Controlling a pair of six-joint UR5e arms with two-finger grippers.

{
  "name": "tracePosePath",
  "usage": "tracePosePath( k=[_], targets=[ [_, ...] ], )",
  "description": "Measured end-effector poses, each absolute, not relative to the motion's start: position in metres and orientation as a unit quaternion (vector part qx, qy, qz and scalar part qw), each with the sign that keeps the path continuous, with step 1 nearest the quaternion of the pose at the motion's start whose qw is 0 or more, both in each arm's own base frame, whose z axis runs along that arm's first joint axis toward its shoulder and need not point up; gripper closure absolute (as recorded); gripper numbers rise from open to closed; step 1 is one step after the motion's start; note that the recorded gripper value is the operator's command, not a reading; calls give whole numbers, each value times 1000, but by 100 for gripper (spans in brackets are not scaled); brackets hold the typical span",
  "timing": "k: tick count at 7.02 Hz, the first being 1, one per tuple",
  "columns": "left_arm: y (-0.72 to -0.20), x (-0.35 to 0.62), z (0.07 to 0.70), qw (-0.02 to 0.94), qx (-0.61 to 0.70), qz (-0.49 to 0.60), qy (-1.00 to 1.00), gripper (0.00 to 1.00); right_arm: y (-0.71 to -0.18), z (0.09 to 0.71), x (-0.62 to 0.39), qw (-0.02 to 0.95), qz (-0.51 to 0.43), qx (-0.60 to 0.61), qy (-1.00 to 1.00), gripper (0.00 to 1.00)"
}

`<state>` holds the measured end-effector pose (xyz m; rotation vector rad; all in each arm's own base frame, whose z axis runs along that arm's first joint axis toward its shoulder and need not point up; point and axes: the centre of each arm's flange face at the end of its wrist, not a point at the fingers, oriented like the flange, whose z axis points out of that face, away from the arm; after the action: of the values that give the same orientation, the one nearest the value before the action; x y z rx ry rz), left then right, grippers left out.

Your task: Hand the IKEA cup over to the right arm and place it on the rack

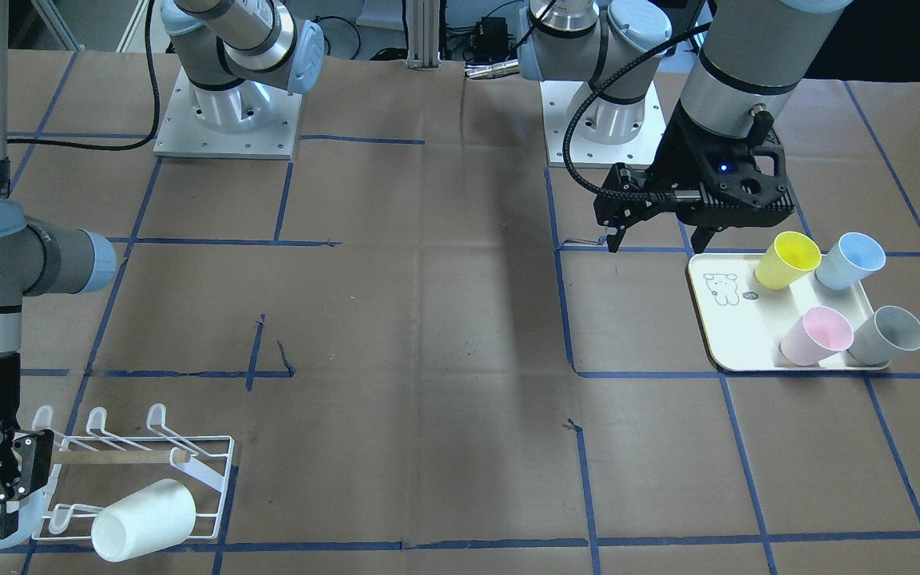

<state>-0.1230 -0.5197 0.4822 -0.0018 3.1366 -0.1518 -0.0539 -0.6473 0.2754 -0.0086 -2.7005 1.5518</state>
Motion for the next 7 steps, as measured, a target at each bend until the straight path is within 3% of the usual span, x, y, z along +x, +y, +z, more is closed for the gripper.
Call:
tracePosePath(
  k=[3,7],
  targets=[
    [-520,-123,482,1,-1,-48,999,1,-648,287,-54,13,504,-5,-864,0],
    [-520,-123,482,0,0,-48,999,1,-643,346,-48,-1,476,-7,-879,0]
  ],
)
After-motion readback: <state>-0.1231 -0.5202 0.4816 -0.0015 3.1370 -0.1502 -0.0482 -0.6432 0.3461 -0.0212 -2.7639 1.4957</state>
